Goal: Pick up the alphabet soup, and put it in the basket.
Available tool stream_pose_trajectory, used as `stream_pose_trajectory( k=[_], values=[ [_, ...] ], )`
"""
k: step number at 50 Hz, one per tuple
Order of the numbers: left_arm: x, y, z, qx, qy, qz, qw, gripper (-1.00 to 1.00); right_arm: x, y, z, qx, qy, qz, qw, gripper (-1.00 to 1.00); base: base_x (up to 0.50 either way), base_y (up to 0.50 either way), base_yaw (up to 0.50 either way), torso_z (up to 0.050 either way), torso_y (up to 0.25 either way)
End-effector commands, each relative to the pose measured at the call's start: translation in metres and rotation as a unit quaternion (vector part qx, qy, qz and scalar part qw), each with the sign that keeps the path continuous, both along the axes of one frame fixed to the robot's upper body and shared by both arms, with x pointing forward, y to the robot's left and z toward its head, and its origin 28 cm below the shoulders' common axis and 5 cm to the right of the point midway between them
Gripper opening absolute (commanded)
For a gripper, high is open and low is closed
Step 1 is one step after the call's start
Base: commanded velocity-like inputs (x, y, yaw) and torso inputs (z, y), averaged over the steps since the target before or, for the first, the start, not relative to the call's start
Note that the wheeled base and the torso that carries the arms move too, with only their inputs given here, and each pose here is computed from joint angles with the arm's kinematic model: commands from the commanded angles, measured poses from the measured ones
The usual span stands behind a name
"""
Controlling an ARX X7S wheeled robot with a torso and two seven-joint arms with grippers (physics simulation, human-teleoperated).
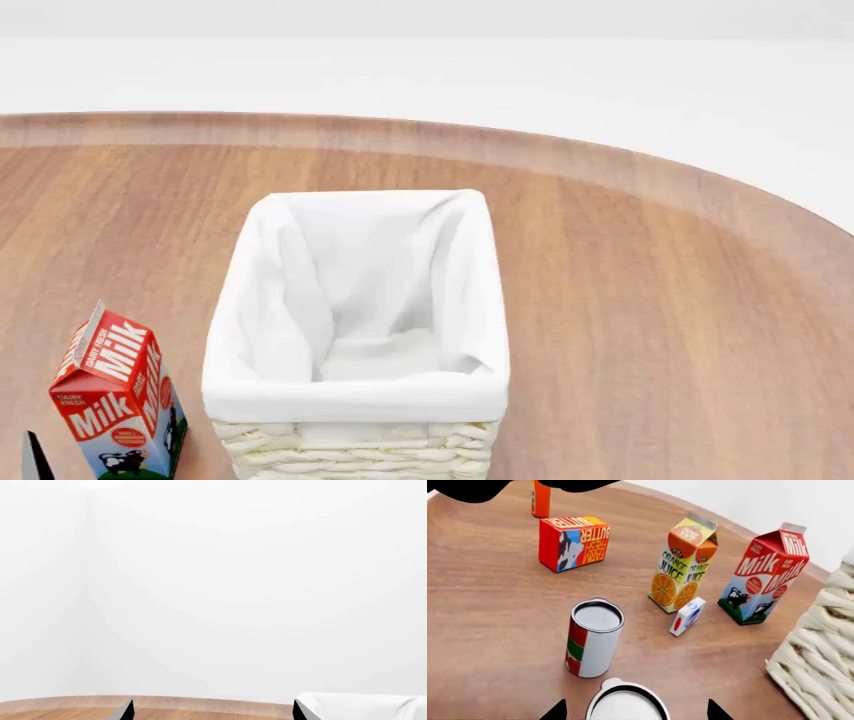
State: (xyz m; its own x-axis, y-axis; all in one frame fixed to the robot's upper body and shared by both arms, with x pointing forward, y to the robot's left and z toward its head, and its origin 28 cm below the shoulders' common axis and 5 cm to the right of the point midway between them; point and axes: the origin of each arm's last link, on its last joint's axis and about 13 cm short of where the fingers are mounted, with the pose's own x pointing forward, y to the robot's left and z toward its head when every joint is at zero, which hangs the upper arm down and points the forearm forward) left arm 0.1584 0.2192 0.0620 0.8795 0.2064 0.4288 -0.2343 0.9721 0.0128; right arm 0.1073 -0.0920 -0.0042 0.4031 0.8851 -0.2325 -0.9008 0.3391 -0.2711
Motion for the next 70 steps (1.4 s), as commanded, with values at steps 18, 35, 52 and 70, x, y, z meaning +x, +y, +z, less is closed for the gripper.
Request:
stream_pose_trajectory(
  k=[18, 35, 52, 70],
  values=[
    [0.0, 0.0, 0.0, 0.0, 0.001, 0.001, 1.0, 1.0, 0.001, 0.002, -0.009, -0.024, -0.001, 0.0, 1.0, 1.0, 0.0, 0.0, 0.0, 0.0, 0.0],
    [0.0, 0.0, 0.0, 0.0, 0.0, 0.001, 1.0, 1.0, 0.003, 0.003, -0.01, -0.03, -0.003, 0.002, 1.0, 1.0, 0.0, 0.0, 0.0, 0.0, 0.0],
    [-0.001, 0.0, 0.0, 0.0, -0.001, 0.001, 1.0, 1.0, 0.005, 0.006, -0.015, -0.043, -0.004, 0.004, 0.999, 1.0, 0.0, 0.0, 0.0, 0.0, 0.0],
    [-0.001, 0.0, 0.0, 0.001, -0.001, 0.001, 1.0, 1.0, 0.008, 0.005, -0.016, -0.05, -0.001, -0.003, 0.999, 1.0, 0.0, 0.0, 0.0, 0.0, 0.0]
  ],
)
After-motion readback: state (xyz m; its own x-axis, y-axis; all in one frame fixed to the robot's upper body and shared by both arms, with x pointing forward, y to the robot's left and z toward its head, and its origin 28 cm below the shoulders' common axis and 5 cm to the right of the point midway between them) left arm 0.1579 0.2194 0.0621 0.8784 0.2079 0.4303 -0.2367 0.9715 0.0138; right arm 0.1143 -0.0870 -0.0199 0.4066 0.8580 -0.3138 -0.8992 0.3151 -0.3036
